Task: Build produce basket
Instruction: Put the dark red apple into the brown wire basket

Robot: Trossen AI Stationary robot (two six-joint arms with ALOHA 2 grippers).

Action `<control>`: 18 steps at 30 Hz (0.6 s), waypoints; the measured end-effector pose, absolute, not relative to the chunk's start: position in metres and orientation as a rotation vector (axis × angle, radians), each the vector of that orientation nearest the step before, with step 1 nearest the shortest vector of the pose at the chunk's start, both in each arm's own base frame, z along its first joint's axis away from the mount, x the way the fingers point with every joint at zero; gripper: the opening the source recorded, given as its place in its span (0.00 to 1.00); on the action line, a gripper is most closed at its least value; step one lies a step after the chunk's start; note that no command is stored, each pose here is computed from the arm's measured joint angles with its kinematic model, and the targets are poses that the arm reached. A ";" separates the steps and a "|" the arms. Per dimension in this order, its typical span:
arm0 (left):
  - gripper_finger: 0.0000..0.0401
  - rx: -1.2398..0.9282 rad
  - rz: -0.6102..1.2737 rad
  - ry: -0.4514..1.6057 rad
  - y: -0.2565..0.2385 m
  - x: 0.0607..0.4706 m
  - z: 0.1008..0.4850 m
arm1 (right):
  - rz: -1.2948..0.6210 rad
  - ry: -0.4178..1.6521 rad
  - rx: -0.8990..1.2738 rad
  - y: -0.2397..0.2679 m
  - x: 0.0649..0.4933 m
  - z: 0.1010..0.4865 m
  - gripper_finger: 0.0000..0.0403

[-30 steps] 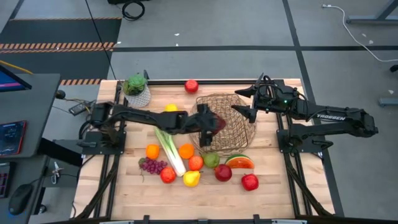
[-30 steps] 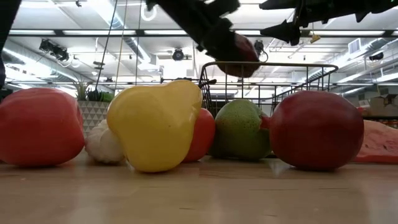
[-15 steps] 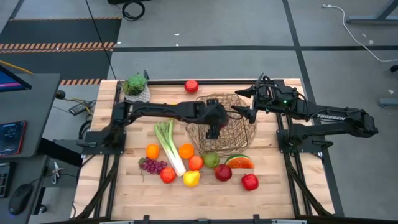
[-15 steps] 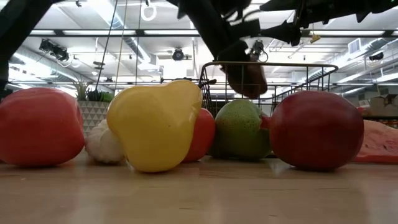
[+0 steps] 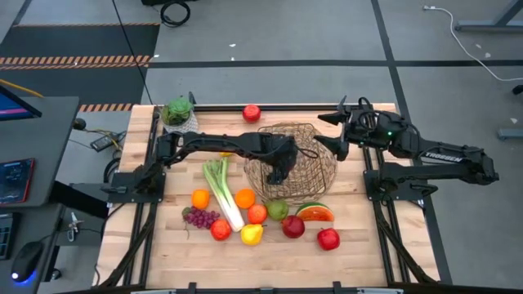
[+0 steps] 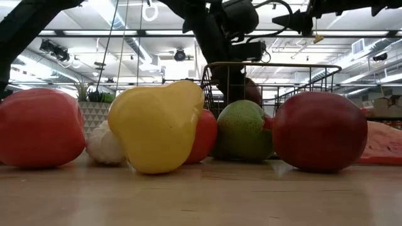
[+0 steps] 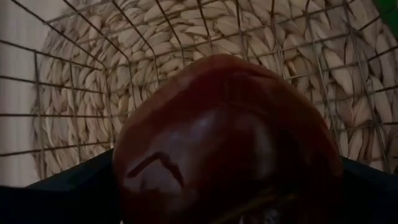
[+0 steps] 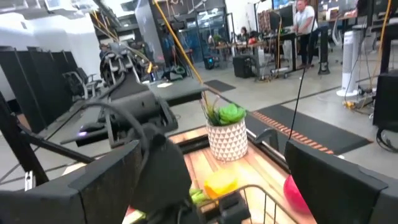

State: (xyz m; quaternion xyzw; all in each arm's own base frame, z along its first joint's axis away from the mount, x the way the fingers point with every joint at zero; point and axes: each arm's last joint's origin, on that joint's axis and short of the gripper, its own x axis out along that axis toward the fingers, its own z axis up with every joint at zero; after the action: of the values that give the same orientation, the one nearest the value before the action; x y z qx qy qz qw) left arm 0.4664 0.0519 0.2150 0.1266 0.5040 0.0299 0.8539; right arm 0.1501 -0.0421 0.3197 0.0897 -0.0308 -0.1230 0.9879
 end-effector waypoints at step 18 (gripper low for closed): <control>1.00 0.098 0.195 1.008 0.070 0.478 0.193 | -0.252 -0.048 0.185 -0.043 0.155 0.317 0.99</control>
State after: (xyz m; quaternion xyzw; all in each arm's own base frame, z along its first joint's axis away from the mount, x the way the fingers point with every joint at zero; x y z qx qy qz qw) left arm 0.4783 0.0701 0.1929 0.0471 0.4819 0.0930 0.8700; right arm 0.1549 -0.0433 0.3173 0.0923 -0.0239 -0.1254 0.9875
